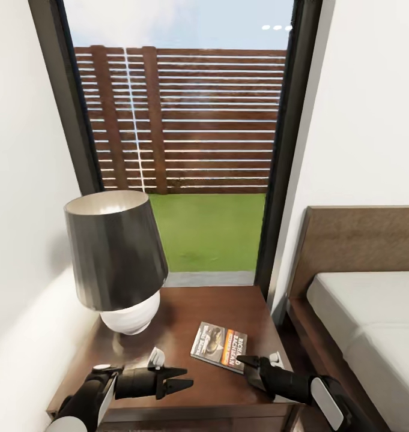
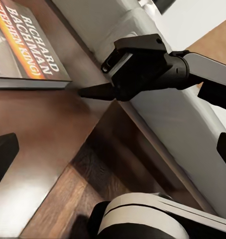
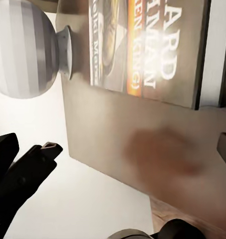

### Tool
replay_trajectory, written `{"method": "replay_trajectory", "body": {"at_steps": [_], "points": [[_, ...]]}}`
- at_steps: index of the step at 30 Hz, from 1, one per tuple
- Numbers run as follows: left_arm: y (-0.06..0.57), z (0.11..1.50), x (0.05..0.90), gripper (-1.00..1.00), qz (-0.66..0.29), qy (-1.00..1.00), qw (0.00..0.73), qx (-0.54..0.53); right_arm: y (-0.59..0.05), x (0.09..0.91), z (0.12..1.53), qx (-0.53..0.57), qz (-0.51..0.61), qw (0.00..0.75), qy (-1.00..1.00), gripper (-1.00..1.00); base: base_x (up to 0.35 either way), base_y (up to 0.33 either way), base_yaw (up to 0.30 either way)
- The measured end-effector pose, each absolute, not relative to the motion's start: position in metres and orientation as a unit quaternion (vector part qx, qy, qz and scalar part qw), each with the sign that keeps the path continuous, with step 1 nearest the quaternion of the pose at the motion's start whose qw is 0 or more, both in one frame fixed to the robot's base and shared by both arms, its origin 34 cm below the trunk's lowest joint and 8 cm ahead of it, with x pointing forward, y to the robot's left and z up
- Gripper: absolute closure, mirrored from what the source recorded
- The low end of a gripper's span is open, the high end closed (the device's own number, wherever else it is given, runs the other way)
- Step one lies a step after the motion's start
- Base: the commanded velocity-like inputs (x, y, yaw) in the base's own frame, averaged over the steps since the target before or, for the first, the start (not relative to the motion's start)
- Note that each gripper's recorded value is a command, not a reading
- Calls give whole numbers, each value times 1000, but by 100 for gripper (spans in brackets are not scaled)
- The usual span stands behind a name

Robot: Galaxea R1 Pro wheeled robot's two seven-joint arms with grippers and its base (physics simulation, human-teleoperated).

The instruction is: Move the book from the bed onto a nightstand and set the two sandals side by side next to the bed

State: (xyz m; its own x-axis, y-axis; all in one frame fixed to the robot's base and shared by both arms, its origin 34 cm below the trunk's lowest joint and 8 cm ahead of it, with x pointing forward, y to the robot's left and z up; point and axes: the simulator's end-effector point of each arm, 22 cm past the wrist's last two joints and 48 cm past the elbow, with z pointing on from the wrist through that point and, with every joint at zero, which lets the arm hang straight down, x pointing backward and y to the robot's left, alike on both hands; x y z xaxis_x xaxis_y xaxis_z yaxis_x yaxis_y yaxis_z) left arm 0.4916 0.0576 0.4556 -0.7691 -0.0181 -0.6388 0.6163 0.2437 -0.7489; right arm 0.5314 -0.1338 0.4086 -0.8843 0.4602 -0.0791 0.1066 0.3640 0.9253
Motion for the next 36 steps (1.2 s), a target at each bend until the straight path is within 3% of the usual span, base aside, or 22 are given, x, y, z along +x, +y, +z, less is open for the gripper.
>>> {"method": "replay_trajectory", "body": {"at_steps": [8, 36], "points": [[57, 455, 491, -100, -581, 740, 272, 202, -133, 531, 409, 175, 536, 165, 809, -100, -148, 0, 0], [57, 505, 502, -100, -577, 735, 286, 212, -133, 545, 463, 167, 544, 182, 802, -100, -2, 0, 0]]}}
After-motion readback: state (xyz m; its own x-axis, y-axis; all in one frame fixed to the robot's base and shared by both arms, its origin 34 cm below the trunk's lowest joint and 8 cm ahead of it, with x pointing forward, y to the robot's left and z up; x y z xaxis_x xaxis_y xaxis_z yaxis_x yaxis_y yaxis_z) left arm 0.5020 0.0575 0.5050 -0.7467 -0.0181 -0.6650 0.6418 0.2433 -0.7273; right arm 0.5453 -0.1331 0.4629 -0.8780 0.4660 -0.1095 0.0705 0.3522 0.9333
